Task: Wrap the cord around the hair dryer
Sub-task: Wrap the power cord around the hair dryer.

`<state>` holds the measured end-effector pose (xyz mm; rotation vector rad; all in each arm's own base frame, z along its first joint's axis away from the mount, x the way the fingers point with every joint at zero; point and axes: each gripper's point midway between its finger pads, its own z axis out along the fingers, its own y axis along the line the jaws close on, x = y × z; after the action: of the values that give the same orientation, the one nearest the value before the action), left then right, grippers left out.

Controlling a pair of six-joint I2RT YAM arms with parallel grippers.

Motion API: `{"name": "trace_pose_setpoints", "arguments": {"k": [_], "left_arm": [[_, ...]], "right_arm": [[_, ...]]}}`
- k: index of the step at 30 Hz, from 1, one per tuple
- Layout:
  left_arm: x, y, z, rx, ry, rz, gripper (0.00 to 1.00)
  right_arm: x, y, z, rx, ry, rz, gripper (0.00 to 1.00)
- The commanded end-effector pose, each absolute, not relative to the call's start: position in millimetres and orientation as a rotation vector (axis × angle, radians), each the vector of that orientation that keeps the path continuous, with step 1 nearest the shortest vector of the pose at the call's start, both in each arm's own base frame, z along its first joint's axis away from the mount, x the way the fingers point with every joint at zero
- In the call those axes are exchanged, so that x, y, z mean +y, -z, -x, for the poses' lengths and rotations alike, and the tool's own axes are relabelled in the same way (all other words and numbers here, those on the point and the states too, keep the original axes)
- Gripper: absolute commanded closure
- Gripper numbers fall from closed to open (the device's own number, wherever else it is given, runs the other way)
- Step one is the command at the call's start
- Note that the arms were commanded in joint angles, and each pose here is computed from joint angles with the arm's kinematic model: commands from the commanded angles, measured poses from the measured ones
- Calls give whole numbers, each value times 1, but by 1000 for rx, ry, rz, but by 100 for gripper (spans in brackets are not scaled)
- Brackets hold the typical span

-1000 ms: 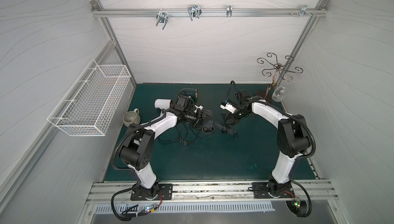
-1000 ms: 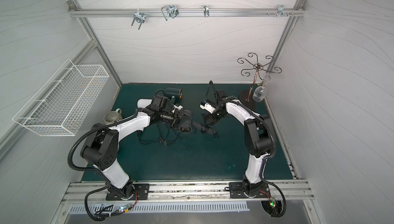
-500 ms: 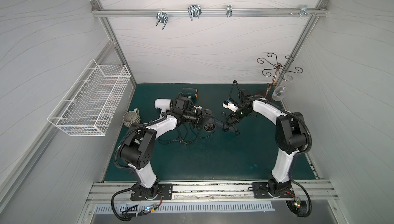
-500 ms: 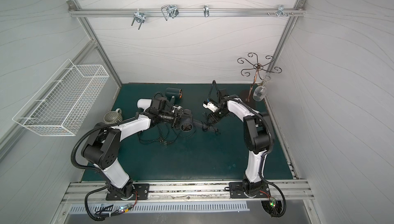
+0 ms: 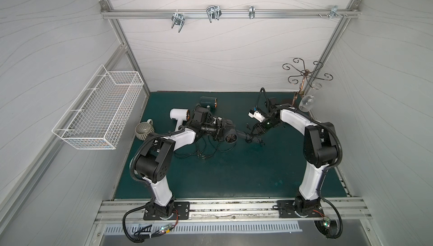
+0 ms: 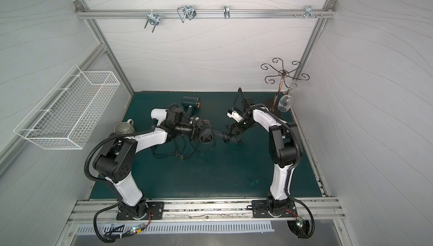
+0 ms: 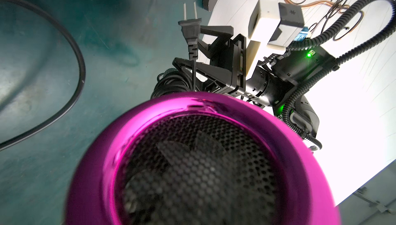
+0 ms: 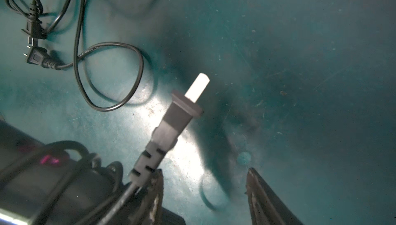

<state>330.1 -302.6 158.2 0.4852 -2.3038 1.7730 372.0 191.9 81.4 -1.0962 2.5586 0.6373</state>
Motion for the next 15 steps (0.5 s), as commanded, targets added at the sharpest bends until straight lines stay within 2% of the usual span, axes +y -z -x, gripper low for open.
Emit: {"name": "trace_pose_setpoints", "arguments": {"k": [1,15], "left_arm": [[-309,-188,-338,-2267,-1910,-381,100],[-311,-186,-338,-2243,-1904,-372,100]], "right_arm": [[192,-85,-371,2579,-695,1078,38],[178,-90,-375,2598,-720,992,34]]}}
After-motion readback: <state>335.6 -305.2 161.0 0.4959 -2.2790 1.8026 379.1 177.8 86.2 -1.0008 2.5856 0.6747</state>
